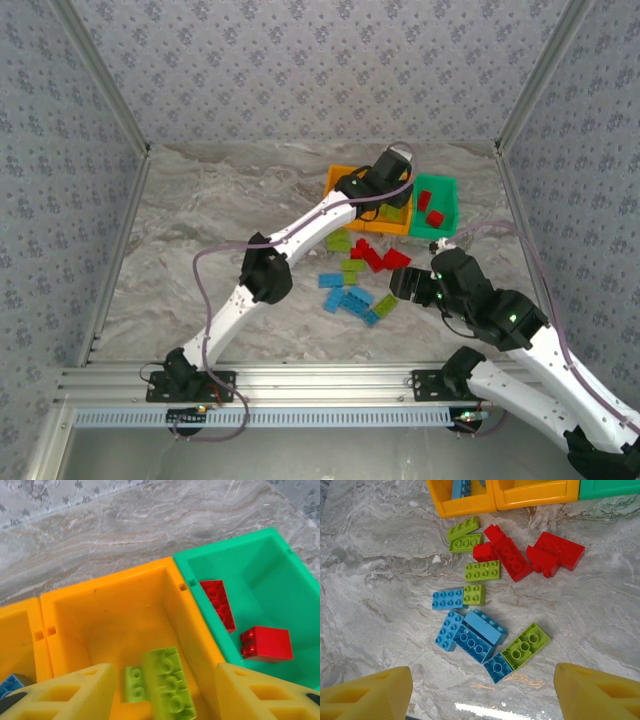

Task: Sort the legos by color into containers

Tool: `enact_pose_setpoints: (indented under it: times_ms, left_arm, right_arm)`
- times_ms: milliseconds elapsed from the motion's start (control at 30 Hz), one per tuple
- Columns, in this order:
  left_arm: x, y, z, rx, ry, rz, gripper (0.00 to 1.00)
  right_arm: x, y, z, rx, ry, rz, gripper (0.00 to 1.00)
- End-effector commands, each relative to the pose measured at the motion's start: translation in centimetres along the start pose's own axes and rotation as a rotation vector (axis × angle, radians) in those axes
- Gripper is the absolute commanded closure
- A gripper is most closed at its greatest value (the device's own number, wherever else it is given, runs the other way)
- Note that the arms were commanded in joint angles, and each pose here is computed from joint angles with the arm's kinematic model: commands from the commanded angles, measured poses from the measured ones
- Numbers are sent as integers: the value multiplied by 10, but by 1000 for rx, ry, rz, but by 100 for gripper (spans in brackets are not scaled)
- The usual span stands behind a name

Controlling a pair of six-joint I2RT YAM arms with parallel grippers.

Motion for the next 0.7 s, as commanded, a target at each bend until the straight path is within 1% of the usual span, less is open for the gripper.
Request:
enact_pose_setpoints:
  times_ms: [0,100,133,167,233,267,333,433,500,533,600,667]
  left_arm:
    - [51,33,-9,-74,-65,-53,49]
    - [89,40,-16,-143,-113,-30,54]
    - [107,44,-16,-168,-122,-40,55]
    - [120,40,-16,-184,-129,-41,55]
    - [162,34,-11,-175,-158,-184,55]
    - [183,21,-5,-160,-173,-245,55]
    - [226,1,6,-144,-179,-324,55]
    - [286,-32,18,-170,-151,-341,55]
    - [319,-59,19,-246,-159,-345,54]
    - [336,-74,20,-295,-184,-348,53]
    - [360,-102,22,-407,-266,-329,51]
    - [386,-133,27,-538,-377,-312,47]
  right_arm:
    - [-4,-2,-2,-23,-8,7,23]
    - [-5,-1,-2,-17,-18,4,23]
    - [-5,-1,-2,-10,-28,7,23]
    - [-5,-1,-2,-1,-41,6,23]
    - [-9,-1,-3,16,-80,14,23]
    - [-13,-1,-3,28,-96,24,23]
    - [-22,-3,-1,51,-117,50,23]
    - [-45,-7,6,103,-131,107,23]
    - [-62,-10,12,141,-151,145,23]
    - [-72,-11,17,163,-165,157,23]
    - [-91,-13,23,205,-186,185,22]
    - [-111,-16,29,267,-207,222,21]
Point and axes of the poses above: each hand's point on the last joint's axis, 136 mm out from that joint toward the fingers, its own x axis back along the fingers, its own z axis along the line the jaws close on, y = z × x, the point moved 10 cm from there along x, back along the fingers, and after that the axes turned 11 degrees about -x, right-handed, at the moved point
